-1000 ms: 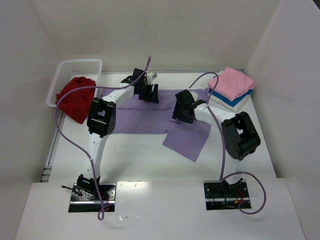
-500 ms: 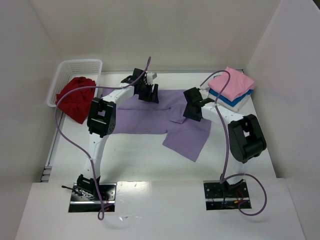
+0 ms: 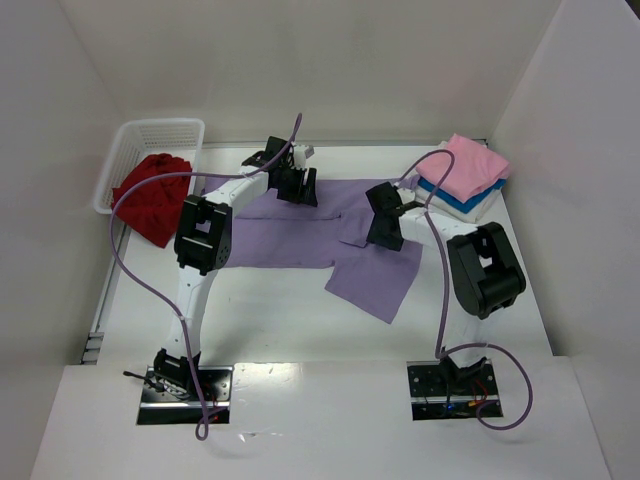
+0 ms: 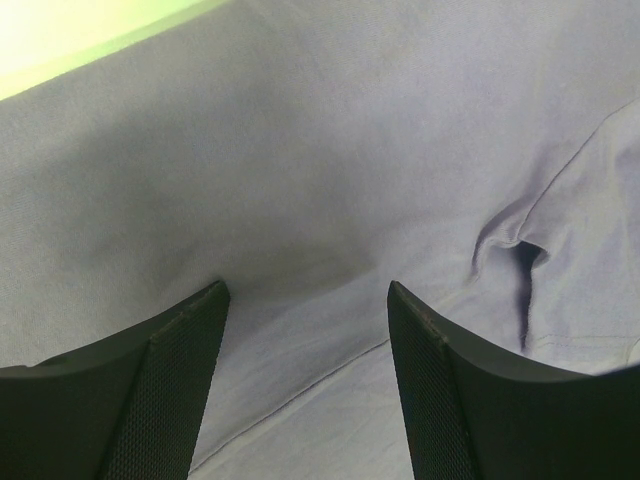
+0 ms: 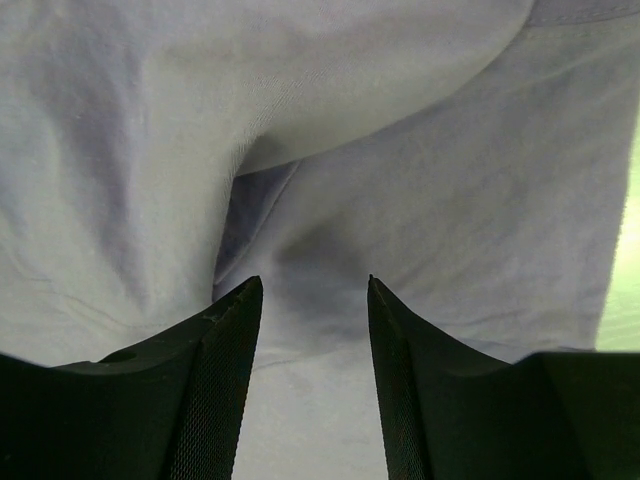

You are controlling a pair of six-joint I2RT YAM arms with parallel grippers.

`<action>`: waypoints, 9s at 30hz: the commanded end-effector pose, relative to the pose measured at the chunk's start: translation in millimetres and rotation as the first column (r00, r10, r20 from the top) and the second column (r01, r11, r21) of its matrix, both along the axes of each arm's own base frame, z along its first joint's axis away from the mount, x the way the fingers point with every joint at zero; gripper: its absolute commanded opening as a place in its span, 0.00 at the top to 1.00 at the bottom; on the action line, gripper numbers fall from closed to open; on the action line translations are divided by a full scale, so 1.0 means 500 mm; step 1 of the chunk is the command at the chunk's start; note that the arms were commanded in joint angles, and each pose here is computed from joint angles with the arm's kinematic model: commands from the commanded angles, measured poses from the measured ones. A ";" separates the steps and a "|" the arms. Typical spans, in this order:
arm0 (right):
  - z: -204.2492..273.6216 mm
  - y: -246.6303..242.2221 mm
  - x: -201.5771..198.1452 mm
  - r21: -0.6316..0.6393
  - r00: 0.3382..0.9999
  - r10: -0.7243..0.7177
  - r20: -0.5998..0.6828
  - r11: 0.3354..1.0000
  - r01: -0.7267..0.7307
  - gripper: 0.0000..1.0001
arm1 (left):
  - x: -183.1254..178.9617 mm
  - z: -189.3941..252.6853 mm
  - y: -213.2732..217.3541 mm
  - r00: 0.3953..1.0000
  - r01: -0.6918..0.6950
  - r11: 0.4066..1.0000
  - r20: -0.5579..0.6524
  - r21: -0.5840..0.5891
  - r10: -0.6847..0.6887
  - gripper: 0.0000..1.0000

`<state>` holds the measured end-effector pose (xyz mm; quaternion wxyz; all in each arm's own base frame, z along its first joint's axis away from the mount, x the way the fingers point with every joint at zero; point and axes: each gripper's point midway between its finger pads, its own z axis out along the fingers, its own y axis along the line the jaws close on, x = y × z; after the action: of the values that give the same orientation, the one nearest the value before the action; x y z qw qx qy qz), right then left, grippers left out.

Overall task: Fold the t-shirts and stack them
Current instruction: Fold the flattened tshirt in 1/3 of the way, then grap the side of the flattened tshirt closest away from the robot with both arms

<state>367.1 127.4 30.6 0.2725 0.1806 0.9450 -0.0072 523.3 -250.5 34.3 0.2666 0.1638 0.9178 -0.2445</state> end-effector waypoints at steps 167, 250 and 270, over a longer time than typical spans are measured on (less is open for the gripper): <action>0.146 -0.065 -0.074 0.177 0.991 -0.101 0.092 0.981 0.084 0.00 | -0.050 0.153 0.091 0.990 -0.125 0.992 0.066 0.019 0.123 0.07; -0.015 -0.035 -0.289 0.050 0.951 -0.269 -0.154 0.959 0.279 0.96 | -0.429 0.059 0.577 0.641 -0.706 0.628 -0.082 0.326 0.763 0.01; 0.002 -0.034 -0.282 0.115 0.958 -0.265 -0.113 0.954 0.278 0.96 | -0.406 0.015 0.620 0.591 -0.719 0.565 -0.073 0.404 0.804 0.29</action>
<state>220.3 114.3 25.2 0.1877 0.3151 0.9303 0.0030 306.2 50.8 34.5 0.1794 -0.2402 0.9537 0.0251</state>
